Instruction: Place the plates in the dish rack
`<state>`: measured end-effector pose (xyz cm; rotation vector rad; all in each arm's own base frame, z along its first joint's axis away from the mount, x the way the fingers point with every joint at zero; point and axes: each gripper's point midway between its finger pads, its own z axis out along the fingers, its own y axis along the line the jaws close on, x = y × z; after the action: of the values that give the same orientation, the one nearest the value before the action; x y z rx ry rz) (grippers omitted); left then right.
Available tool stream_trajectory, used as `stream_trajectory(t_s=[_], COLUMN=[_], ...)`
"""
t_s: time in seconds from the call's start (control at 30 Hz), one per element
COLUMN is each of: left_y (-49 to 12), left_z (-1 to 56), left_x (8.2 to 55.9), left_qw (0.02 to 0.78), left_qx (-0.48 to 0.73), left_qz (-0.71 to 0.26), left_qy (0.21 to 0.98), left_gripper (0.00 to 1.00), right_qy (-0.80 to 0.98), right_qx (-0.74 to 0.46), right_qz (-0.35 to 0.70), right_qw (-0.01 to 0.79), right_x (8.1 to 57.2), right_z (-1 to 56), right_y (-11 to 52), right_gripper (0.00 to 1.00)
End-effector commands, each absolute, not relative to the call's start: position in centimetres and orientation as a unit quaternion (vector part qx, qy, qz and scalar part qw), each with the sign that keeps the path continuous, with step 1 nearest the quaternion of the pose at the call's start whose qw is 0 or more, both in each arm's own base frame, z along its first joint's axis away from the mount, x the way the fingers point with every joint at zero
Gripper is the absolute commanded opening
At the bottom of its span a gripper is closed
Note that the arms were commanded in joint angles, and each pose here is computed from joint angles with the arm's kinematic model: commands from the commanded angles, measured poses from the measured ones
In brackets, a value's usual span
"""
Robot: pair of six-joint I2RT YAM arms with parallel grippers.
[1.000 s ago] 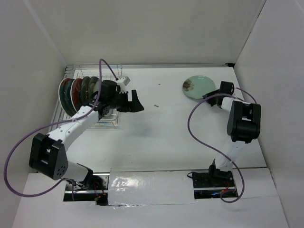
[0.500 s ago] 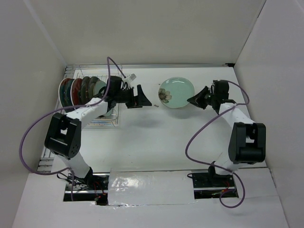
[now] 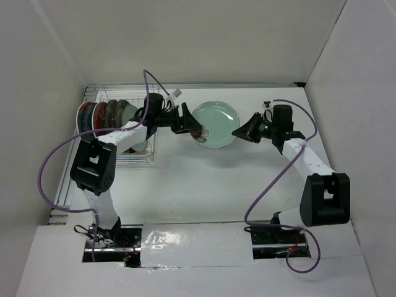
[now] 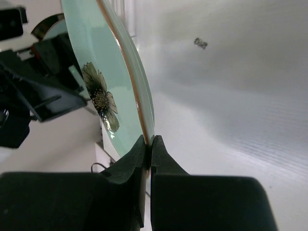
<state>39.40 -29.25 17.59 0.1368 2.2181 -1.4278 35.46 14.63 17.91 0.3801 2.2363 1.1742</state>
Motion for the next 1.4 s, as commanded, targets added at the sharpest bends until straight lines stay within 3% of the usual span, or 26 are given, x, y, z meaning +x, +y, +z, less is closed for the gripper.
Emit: stream_trajectory(t_s=[0.0,0.03,0.13,0.17,0.23,0.27,0.33,0.4,0.43,0.47,0.53,0.57,0.77,1.0,1.2,1.37], left_y=[-30.0,-30.1,-30.1,-30.2,-30.2,-30.2,-30.2,-29.2,-29.0,-28.3,-26.2,-25.2,-15.5,-6.4,-4.1,-3.1], left_z=[19.8,19.9,19.6,19.8,20.3,20.7,21.1,21.9,22.1,22.2,23.4,23.8,28.7,30.6,32.8,30.7], left_x=[40.4,40.2,39.7,39.8,39.2,39.1,38.6,38.7,38.6,38.7,39.8,40.3,43.8,43.8,42.5,41.9], left_qw=[0.262,0.260,0.250,0.255,0.249,0.249,0.248,0.260,0.264,0.274,0.303,0.325,0.474,0.525,0.549,0.531], left_qx=[0.075,0.076,0.075,0.078,0.085,0.083,0.088,0.090,0.090,0.095,0.074,0.081,-0.008,-0.098,-0.113,-0.116], left_qz=[-0.555,-0.562,-0.571,-0.572,-0.581,-0.583,-0.587,-0.580,-0.575,-0.567,-0.534,-0.512,-0.299,-0.045,0.052,0.104], left_qy=[0.786,0.781,0.779,0.776,0.770,0.768,0.766,0.767,0.769,0.771,0.786,0.791,0.828,0.845,0.826,0.833], left_gripper=[0.77,0.66,0.48,0.36,0.25,0.12,0.00,0.00,0.00,0.00,0.00,0.00,0.00,0.00,0.00,0.00], right_qy=[0.800,0.800,0.796,0.795,0.795,0.799,0.801,0.805,0.808,0.815,0.830,0.831,0.853,0.861,0.864,0.866], right_qx=[0.053,0.045,0.037,0.031,0.020,0.020,0.012,0.011,0.006,0.013,0.030,0.030,0.058,0.078,0.085,0.083], right_qz=[0.498,0.498,0.502,0.507,0.511,0.508,0.507,0.493,0.484,0.472,0.442,0.429,0.364,0.354,0.359,0.360], right_qw=[0.331,0.331,0.336,0.331,0.326,0.321,0.319,0.331,0.335,0.337,0.340,0.354,0.370,0.358,0.342,0.336], right_x=[34.4,34.2,34.1,33.8,33.7,33.7,33.8,34.2,34.3,34.8,35.5,36.1,37.8,38.7,39.3,39.8], right_z=[23.3,23.5,24.0,24.1,23.8,23.3,23.4,23.5,23.7,23.4,22.7,23.2,22.2,20.8,19.4,18.9], right_y=[16.9,17.2,17.3,17.7,18.1,18.1,18.4,18.1,17.9,17.4,16.2,15.5,13.1,12.5,12.7,13.1], right_gripper=[0.00,0.00,0.00,0.00,0.00,0.01,0.09,0.22,0.42,0.55,0.71,0.73,0.82,0.83,0.83,0.83])
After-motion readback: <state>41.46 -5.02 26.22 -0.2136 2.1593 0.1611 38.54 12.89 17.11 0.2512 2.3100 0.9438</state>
